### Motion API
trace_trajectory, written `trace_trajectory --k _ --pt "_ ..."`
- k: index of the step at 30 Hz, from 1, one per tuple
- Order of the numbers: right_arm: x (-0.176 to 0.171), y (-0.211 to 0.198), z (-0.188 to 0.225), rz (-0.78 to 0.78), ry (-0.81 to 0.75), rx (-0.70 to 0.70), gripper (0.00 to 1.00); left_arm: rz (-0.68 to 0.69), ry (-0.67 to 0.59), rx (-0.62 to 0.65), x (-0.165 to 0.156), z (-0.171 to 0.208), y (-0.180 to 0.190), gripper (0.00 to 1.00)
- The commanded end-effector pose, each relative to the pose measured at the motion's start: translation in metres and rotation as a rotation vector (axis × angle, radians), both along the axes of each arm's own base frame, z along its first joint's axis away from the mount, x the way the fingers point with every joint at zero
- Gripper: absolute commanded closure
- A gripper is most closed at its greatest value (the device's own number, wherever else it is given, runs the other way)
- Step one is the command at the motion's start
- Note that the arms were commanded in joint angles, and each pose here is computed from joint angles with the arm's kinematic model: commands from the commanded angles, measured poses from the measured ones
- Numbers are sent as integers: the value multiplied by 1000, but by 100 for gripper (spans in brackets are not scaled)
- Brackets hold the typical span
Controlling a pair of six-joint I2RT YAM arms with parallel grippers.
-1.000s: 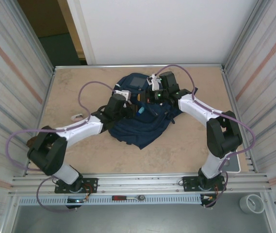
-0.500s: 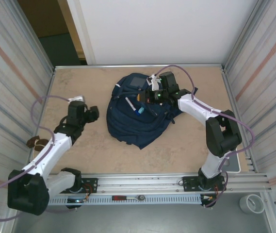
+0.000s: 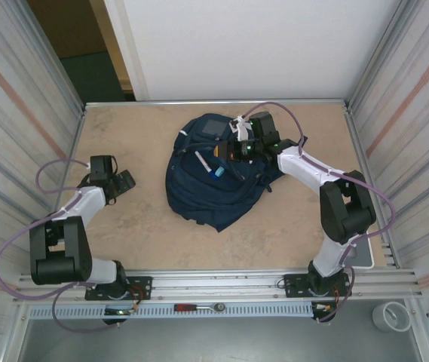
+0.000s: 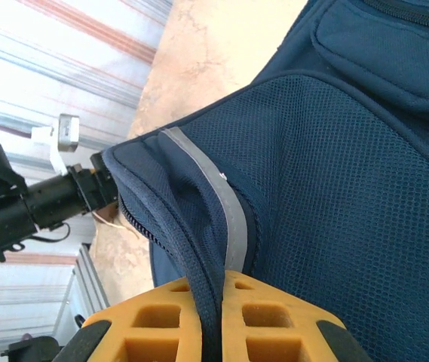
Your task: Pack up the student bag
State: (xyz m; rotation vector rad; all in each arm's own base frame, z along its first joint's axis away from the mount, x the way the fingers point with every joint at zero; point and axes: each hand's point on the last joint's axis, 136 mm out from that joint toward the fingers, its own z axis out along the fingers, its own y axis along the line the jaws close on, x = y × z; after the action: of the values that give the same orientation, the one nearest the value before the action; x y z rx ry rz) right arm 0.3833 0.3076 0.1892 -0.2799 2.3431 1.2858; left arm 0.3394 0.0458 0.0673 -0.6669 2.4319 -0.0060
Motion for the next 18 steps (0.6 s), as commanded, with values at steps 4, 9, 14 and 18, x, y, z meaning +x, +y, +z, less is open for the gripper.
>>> trace_trajectory --k 4,9,14,18 --pt "9 -1 -5 -13 18 31 97 -2 -42 -88 16 10 -11 8" --pt "9 -1 -8 -14 24 29 96 18 -86 -171 27 3 -20 8" --pt "8 -2 -8 -13 25 29 96 45 -35 -195 34 -16 -20 8" --pt "9 -3 -8 -14 26 29 96 49 -13 -202 43 -26 -20 8"
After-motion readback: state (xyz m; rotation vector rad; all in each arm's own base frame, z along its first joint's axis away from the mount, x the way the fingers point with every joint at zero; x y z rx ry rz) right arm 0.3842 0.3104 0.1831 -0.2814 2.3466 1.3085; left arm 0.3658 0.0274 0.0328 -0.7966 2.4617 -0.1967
